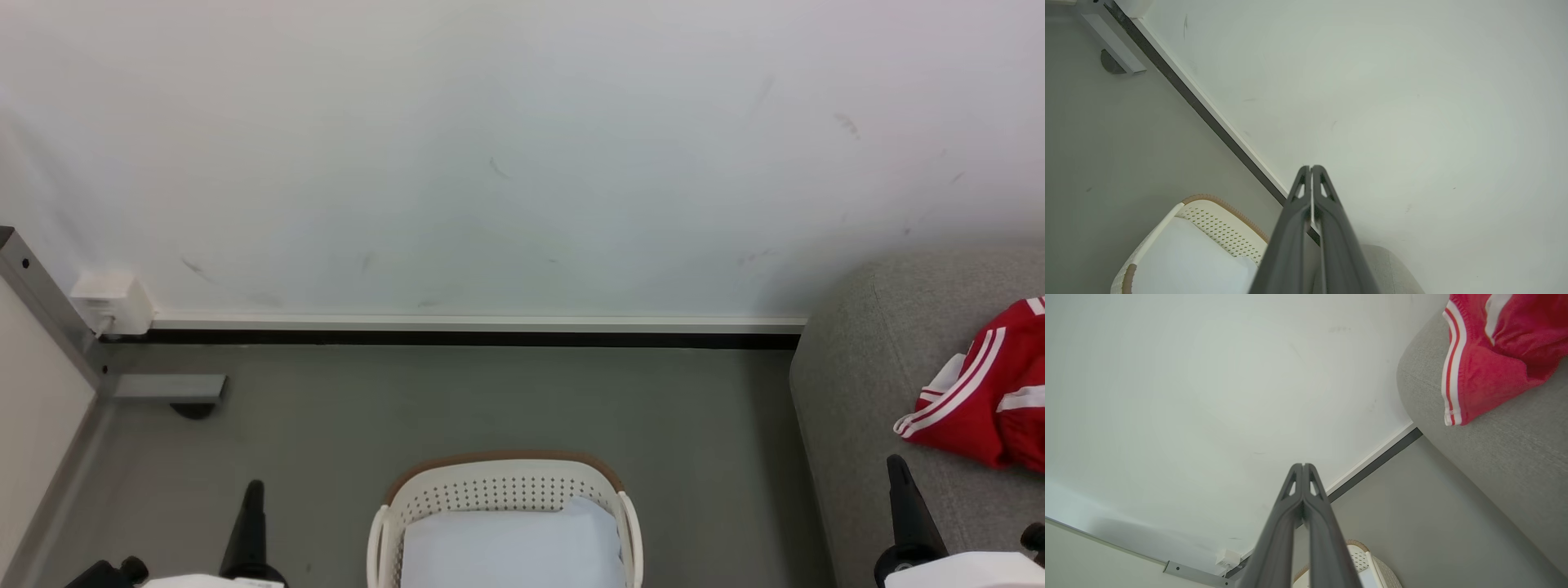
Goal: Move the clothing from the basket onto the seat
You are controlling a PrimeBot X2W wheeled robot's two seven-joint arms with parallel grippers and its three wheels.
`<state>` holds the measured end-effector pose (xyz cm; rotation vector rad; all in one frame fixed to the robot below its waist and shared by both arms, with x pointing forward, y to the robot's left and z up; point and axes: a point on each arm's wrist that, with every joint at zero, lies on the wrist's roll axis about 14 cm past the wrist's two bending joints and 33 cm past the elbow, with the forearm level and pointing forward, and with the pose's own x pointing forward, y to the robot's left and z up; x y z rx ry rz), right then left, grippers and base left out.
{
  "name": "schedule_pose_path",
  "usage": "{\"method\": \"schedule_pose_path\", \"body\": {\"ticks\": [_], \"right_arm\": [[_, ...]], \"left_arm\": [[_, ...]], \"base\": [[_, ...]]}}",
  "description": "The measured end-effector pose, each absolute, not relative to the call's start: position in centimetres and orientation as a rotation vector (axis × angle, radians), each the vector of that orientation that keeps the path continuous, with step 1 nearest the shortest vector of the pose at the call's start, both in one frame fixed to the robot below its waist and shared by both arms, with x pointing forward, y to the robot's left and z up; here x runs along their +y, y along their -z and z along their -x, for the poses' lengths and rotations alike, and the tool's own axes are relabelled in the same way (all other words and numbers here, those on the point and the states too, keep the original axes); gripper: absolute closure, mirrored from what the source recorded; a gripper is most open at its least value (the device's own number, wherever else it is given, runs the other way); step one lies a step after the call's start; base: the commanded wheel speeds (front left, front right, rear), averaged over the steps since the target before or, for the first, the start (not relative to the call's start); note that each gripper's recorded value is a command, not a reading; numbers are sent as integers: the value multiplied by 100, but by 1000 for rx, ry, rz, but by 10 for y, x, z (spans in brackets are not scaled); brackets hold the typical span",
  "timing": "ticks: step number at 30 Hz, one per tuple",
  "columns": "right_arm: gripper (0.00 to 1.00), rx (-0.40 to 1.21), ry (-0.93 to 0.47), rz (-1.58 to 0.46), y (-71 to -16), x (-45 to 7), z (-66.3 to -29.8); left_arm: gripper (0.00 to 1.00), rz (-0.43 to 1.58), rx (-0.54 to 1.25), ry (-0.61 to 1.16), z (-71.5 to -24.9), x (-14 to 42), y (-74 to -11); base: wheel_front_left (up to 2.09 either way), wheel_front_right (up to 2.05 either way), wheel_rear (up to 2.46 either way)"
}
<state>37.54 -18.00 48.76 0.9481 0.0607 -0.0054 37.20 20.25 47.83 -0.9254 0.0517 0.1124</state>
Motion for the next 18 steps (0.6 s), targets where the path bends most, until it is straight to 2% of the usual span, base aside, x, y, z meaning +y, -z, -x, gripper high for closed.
{"method": "schedule_pose_path", "body": {"ticks": [18], "right_arm": [[100, 58, 24, -1133, -490, -187, -379]], "left_arm": [[100, 1117, 52, -101, -376, 201, -482]], "base": [[0, 0, 0]]}}
